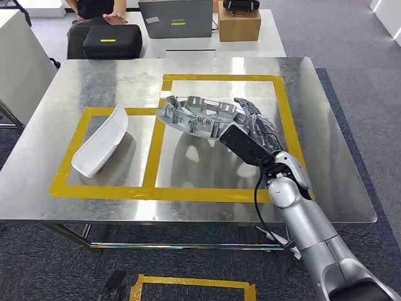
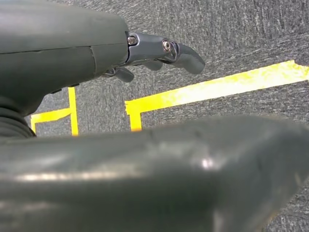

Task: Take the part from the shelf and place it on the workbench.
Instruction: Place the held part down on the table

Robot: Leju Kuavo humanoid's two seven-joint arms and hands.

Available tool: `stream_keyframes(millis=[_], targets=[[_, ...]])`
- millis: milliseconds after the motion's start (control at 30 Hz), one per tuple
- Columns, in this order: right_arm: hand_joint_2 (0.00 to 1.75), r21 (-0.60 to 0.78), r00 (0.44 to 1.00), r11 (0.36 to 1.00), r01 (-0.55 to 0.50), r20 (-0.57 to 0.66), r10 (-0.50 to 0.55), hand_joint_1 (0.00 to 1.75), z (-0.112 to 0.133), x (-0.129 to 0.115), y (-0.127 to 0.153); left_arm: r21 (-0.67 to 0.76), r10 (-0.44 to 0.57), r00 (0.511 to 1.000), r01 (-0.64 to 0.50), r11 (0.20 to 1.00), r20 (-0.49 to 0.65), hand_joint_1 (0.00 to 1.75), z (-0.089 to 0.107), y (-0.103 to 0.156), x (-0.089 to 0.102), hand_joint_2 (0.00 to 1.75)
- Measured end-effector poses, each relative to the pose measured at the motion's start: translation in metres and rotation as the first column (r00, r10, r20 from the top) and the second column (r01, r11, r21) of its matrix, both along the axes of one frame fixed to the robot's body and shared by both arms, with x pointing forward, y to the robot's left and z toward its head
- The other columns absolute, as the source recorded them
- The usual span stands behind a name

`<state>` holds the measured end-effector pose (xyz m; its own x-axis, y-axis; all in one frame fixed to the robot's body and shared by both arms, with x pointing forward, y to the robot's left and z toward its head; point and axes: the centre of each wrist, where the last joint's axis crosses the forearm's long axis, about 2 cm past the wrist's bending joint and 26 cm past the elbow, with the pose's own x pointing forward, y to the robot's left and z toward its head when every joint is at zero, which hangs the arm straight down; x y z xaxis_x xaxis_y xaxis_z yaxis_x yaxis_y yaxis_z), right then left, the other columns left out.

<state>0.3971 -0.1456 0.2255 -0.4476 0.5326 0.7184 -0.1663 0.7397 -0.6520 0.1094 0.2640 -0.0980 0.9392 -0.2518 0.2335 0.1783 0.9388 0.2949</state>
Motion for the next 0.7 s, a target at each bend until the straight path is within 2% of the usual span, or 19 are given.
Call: stream_keyframes(millis=[100, 233, 400, 500, 567, 700], targets=[[1.75, 0.055, 0.994, 0.997, -0.055, -0.088, 0.060, 0.00, 0.007, -0.001, 0.008, -0.002, 0.010, 1.000, -0.010, 1.000, 0.000, 0.00, 0.000, 0.000, 0.000, 0.00], [1.75, 0.183, 0.961, 0.975, -0.128, -0.222, 0.168, 0.00, 0.014, 0.001, 0.015, 0.001, 0.025, 1.000, -0.025, 1.000, -0.002, 0.00, -0.001, 0.001, -0.002, 0.00], [1.75, 0.354, 0.906, 0.927, -0.128, -0.338, 0.254, 0.00, 0.019, 0.005, 0.021, 0.006, 0.034, 0.999, -0.034, 0.999, -0.003, 0.00, -0.001, 0.001, -0.003, 0.00], [1.75, 0.383, 0.911, 0.920, -0.085, -0.345, 0.228, 0.00, 0.020, 0.007, 0.023, 0.007, 0.038, 0.999, -0.038, 0.999, -0.003, 0.00, -0.001, 0.001, -0.003, 0.00], [1.75, 0.344, 0.930, 0.937, -0.055, -0.323, 0.174, 0.00, 0.020, 0.008, 0.025, 0.006, 0.041, 0.999, -0.041, 0.999, -0.003, 0.00, -0.001, 0.001, -0.003, 0.00], [1.75, 0.043, 0.988, 0.996, 0.074, -0.137, -0.068, 0.00, 0.023, 0.006, 0.030, -0.006, 0.038, 0.999, -0.038, 0.999, -0.008, 0.00, -0.001, 0.001, -0.004, 0.00]])
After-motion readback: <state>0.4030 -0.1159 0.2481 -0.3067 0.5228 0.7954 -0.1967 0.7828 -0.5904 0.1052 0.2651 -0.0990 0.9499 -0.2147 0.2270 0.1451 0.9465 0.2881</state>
